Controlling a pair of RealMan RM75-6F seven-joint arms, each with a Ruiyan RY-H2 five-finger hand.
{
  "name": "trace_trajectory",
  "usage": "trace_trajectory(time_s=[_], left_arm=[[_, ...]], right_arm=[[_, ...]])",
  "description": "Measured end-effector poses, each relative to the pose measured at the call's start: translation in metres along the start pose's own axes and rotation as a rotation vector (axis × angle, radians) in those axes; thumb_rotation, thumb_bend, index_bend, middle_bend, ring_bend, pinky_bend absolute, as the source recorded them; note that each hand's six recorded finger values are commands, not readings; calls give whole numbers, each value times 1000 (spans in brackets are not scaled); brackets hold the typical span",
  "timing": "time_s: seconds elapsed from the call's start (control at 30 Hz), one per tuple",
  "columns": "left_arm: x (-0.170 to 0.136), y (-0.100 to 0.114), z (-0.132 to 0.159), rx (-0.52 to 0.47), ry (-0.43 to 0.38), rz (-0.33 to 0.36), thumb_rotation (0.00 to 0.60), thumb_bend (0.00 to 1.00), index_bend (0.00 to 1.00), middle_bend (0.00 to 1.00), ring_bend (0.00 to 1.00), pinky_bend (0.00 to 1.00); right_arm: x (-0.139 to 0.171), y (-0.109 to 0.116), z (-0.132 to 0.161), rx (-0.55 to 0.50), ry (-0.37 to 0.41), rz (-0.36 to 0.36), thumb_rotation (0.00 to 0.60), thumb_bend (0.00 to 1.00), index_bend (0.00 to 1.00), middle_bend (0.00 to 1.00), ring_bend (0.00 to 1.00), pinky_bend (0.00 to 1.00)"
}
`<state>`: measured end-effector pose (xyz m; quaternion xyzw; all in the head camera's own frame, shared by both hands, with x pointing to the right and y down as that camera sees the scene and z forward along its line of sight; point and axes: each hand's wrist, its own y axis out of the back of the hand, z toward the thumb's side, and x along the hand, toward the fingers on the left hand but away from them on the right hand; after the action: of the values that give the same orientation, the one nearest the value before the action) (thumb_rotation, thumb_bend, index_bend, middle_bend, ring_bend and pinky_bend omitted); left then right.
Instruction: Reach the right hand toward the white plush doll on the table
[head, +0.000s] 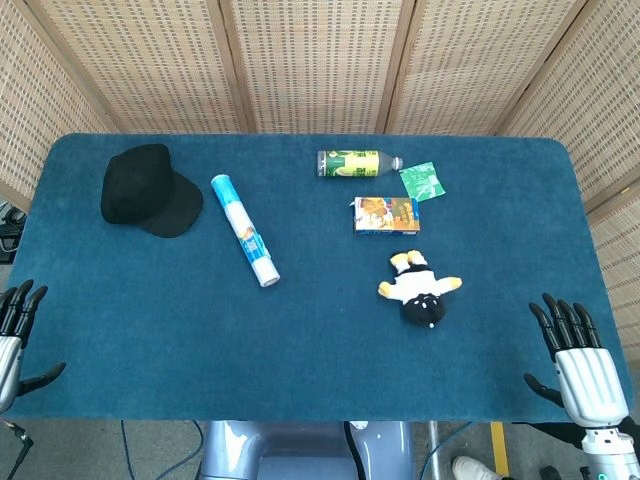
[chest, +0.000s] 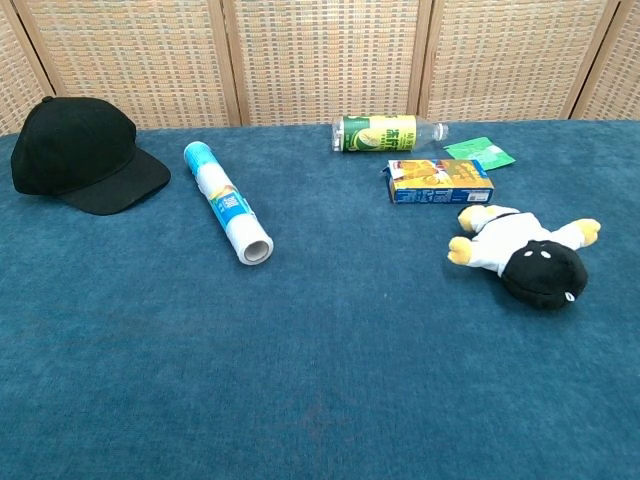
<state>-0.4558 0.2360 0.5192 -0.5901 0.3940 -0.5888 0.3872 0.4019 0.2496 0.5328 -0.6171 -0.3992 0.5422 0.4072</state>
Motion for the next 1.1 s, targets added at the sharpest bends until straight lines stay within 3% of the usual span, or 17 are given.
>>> trace_trajectory(time_s=[0.2,0.4,0.73,1.1], left_arm=[[0,1,-1,-1,4,4,600,55,0,0,0,0],[2,-1,-1,1,5,1,600,55,0,0,0,0],[4,-5,1,10,-1,-7,600,55,0,0,0,0],[7,-3,-3,0,8,0,600,55,0,0,0,0]], right_arm=[[-4,2,6,-36,26,-28,600,185,185,0,0,80],[-20,-2,13,-57,56,-9,600,269,246,0,0,90],[-85,-9,26,-56,71,68,600,455,341,0,0,121],[-141,-41,45,-31,63,179,600,498,365,0,0,124]])
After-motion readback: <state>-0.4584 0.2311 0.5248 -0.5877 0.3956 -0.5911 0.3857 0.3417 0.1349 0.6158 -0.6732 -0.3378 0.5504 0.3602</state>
